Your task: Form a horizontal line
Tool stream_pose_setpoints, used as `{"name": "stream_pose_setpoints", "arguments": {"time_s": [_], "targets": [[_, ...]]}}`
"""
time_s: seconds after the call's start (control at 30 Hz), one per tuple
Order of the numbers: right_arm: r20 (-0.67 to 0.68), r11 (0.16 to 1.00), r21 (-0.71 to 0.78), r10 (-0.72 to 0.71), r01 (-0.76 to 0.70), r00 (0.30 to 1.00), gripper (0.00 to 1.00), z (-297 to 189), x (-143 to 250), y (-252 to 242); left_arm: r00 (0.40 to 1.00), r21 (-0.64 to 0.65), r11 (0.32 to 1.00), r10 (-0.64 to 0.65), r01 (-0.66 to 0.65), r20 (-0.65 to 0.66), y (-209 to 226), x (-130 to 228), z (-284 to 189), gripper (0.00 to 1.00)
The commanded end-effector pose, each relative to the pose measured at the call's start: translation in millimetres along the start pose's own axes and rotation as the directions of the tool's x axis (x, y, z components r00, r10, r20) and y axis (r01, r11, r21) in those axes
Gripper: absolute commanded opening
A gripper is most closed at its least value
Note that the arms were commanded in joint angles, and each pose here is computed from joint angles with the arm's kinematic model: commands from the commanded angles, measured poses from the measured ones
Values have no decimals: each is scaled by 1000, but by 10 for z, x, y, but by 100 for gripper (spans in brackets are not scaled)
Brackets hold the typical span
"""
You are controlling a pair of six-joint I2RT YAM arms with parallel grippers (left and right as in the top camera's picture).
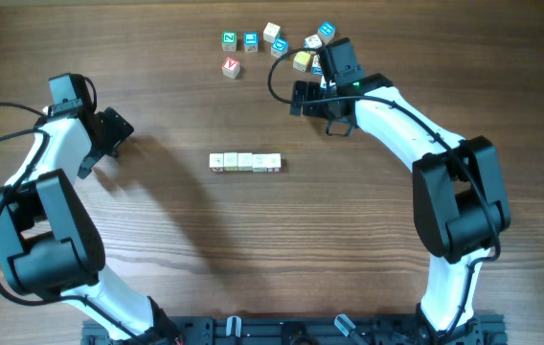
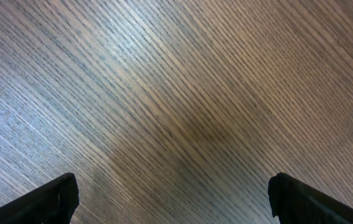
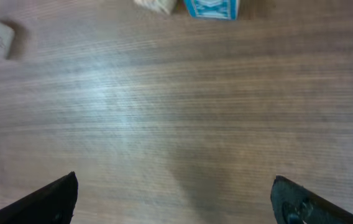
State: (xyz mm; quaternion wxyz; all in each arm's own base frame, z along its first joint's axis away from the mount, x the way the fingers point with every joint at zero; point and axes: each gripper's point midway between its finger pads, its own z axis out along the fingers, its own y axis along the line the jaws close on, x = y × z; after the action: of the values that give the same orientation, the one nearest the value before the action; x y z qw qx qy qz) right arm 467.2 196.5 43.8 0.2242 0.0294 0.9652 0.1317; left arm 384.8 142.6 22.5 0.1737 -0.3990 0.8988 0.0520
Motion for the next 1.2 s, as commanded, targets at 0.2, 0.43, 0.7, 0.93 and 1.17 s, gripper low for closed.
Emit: {"name": "stream_pose_setpoints", "arguments": {"time_s": [0.2, 0.43, 0.7, 0.93, 1.17], "targets": [[20, 1000, 4, -4, 4, 1000, 100, 77, -28, -1, 1000, -4, 1000, -7, 7, -9, 6, 30, 28, 100], [22, 1000, 3, -4, 4, 1000, 99, 77, -33, 2, 1000, -4, 1000, -7, 7, -9, 6, 30, 28, 100], [22, 1000, 3, -4, 4, 1000, 100, 77, -33, 2, 985, 100, 994, -50, 33, 167, -66, -362, -704, 100], [22, 1000, 3, -4, 4, 1000, 100, 77, -33, 2, 844, 324, 946, -184, 12, 503, 29, -704, -2453, 100], [22, 1000, 3, -4, 4, 1000, 100, 79, -32, 1, 732, 420, 907, -267, -29, 627, 215, -617, -3288, 100]]}}
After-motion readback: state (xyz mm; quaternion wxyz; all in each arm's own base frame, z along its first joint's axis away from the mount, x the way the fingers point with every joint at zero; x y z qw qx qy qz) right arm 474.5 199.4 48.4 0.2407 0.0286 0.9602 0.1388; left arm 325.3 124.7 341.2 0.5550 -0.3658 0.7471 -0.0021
